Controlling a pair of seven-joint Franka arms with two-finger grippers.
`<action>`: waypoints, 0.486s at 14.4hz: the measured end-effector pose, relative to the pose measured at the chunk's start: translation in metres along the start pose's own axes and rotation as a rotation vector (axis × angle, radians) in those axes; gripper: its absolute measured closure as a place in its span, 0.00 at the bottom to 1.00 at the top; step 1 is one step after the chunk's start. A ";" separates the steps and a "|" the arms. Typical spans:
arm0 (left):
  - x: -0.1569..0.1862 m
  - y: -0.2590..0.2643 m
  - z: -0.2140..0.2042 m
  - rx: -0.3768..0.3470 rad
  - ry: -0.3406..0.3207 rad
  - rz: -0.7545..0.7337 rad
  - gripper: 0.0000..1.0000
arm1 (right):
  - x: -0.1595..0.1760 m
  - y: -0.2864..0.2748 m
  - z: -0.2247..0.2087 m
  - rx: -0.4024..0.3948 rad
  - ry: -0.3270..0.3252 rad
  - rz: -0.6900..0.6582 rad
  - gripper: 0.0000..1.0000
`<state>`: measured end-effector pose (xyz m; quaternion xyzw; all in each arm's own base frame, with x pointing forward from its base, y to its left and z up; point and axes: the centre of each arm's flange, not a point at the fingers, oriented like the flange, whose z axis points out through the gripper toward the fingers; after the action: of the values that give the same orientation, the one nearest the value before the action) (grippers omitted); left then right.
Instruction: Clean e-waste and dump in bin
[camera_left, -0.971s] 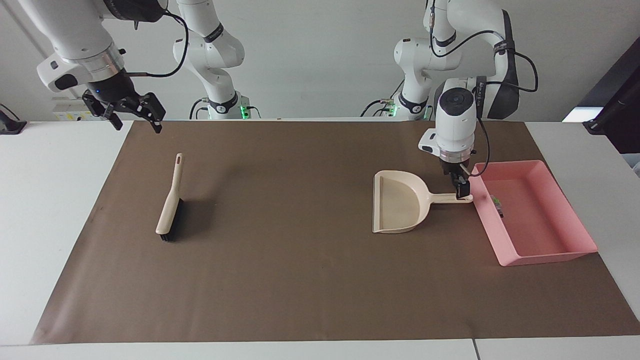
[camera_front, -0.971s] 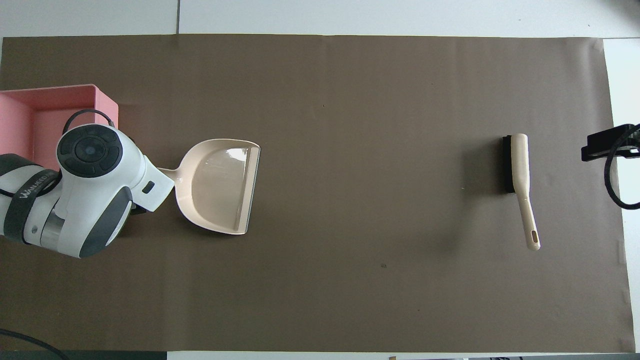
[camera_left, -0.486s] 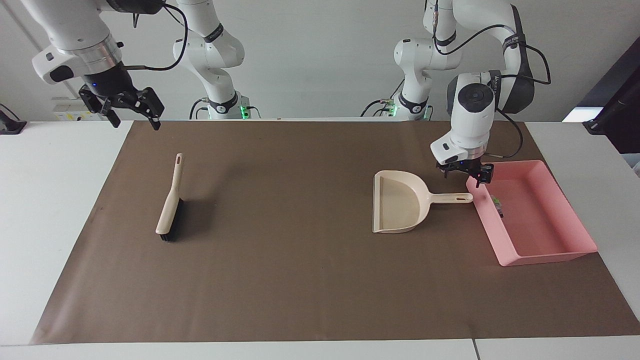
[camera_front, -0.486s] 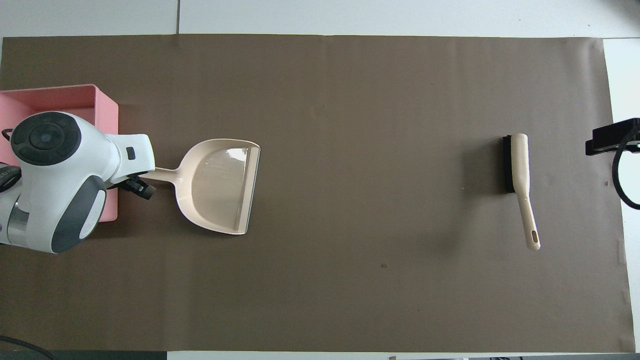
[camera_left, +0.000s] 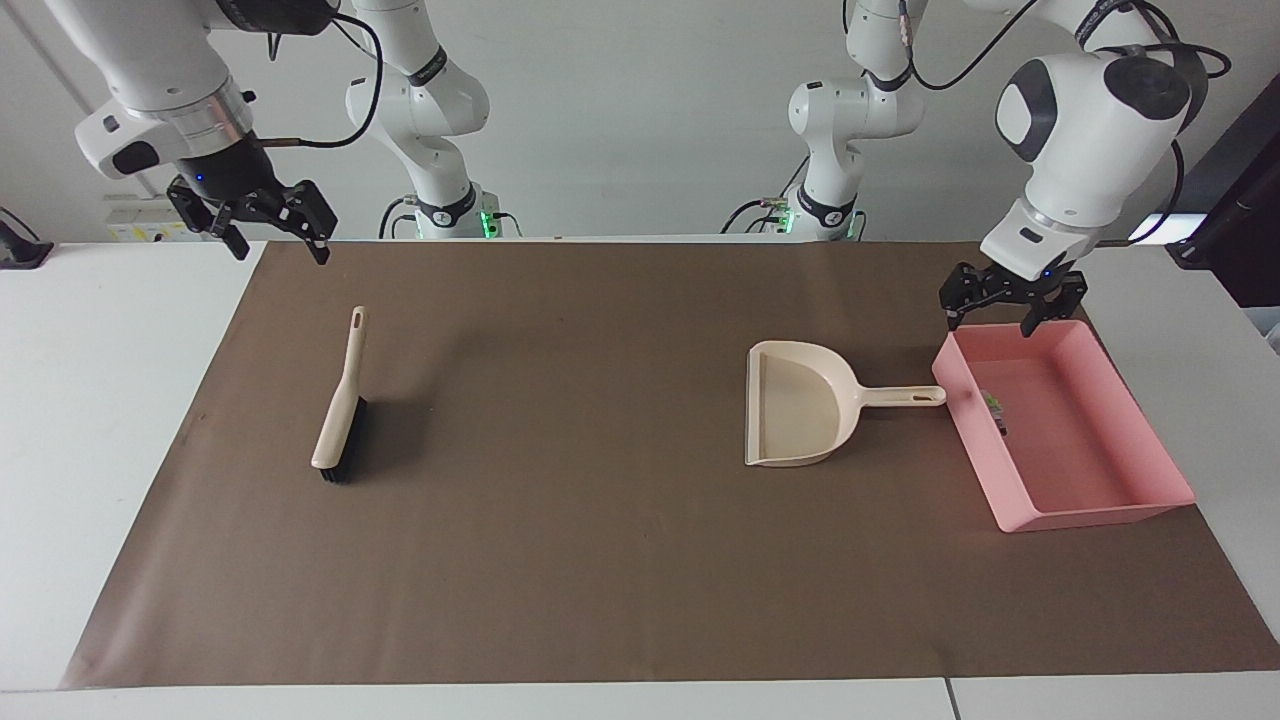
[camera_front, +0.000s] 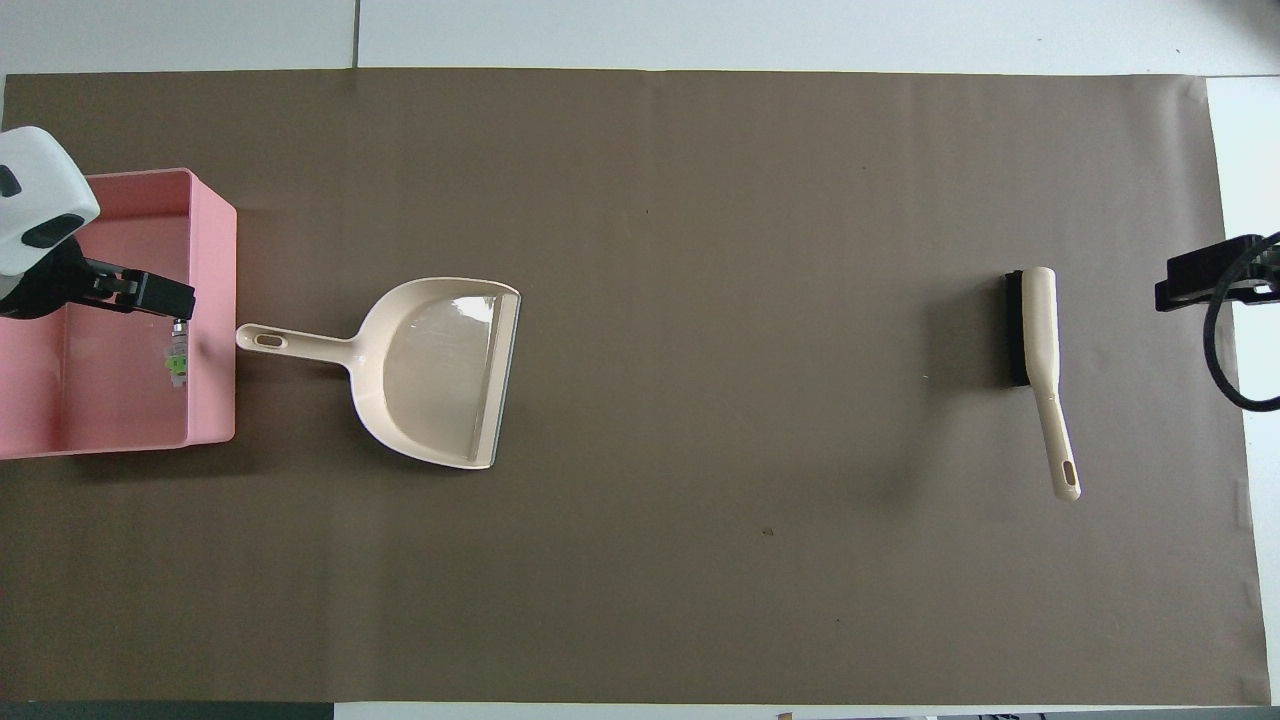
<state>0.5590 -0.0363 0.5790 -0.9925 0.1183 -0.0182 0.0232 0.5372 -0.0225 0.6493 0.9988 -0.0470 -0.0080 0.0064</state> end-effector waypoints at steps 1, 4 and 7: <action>-0.001 0.001 -0.018 -0.011 0.006 -0.009 0.02 | 0.000 0.001 0.000 0.000 -0.001 0.001 0.00; -0.005 0.004 -0.055 -0.043 0.004 -0.018 0.02 | 0.000 0.002 0.001 0.000 -0.002 0.005 0.00; -0.009 0.006 -0.077 -0.063 -0.029 -0.018 0.02 | 0.000 0.002 0.001 0.000 -0.002 0.005 0.00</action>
<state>0.5453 -0.0428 0.6555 -0.9939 0.1097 -0.0003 -0.0065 0.5371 -0.0250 0.6487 0.9987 -0.0493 -0.0088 0.0064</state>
